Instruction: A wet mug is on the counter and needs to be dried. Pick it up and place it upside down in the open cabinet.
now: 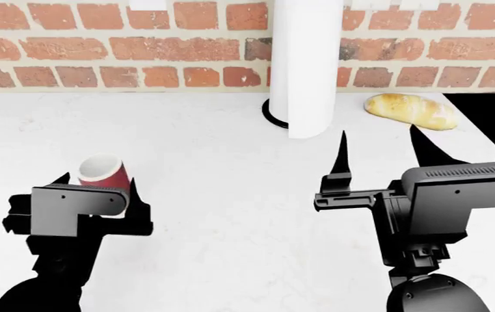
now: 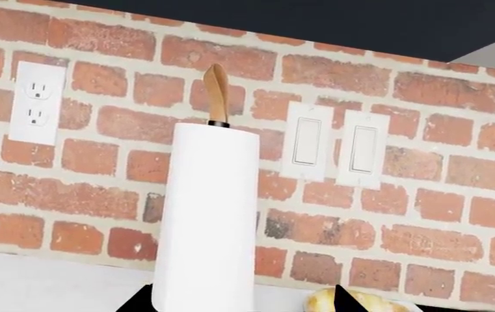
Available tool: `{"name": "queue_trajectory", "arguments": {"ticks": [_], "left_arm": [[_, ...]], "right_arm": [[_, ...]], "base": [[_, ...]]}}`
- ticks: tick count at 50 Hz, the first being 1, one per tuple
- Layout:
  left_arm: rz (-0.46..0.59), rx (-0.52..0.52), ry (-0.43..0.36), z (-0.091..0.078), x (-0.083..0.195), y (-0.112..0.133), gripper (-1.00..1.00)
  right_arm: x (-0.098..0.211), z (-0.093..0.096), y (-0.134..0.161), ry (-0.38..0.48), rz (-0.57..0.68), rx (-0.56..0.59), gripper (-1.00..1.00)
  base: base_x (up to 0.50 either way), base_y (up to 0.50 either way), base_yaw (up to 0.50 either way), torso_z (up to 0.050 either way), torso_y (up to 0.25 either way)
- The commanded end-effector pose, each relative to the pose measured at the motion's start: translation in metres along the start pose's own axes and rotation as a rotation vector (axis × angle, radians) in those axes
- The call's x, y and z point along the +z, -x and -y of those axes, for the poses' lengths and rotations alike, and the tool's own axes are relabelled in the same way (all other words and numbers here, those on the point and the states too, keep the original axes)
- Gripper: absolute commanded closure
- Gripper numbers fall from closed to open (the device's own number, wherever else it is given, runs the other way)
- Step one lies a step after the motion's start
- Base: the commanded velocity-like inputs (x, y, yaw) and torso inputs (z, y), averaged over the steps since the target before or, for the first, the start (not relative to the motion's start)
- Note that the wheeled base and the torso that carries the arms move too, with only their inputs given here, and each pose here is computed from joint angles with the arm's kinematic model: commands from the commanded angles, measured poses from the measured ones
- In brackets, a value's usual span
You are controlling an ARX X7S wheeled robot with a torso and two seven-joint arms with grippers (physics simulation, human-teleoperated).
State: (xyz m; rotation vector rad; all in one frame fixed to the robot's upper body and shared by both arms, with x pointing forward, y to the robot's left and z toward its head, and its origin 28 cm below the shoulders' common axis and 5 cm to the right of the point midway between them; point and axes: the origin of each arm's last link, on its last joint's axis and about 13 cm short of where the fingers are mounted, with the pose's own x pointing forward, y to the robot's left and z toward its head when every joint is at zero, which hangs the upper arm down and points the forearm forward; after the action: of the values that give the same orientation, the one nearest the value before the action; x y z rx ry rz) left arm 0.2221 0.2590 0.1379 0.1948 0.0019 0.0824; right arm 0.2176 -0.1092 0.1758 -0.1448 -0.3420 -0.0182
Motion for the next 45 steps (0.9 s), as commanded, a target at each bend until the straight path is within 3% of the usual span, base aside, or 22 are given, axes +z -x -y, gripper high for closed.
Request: {"name": "queue_trajectory", "arguments": {"ticks": [1,45], "left_arm": [[-0.01,-0.003,0.001,0.002,-0.004,-0.007,-1.0],[-0.064,0.086,-0.003,-0.001,-0.02,-0.03,-1.0]], "right_arm": [[0.0,0.0,0.0,0.002,0.0,-0.002,-1.0],[0.003,0.001,0.003,0.001,0.004,-0.007,-1.0]], "base": [[0.0,0.0,0.0,0.0,0.0],[0.0,0.0,0.0,0.0,0.0]]}}
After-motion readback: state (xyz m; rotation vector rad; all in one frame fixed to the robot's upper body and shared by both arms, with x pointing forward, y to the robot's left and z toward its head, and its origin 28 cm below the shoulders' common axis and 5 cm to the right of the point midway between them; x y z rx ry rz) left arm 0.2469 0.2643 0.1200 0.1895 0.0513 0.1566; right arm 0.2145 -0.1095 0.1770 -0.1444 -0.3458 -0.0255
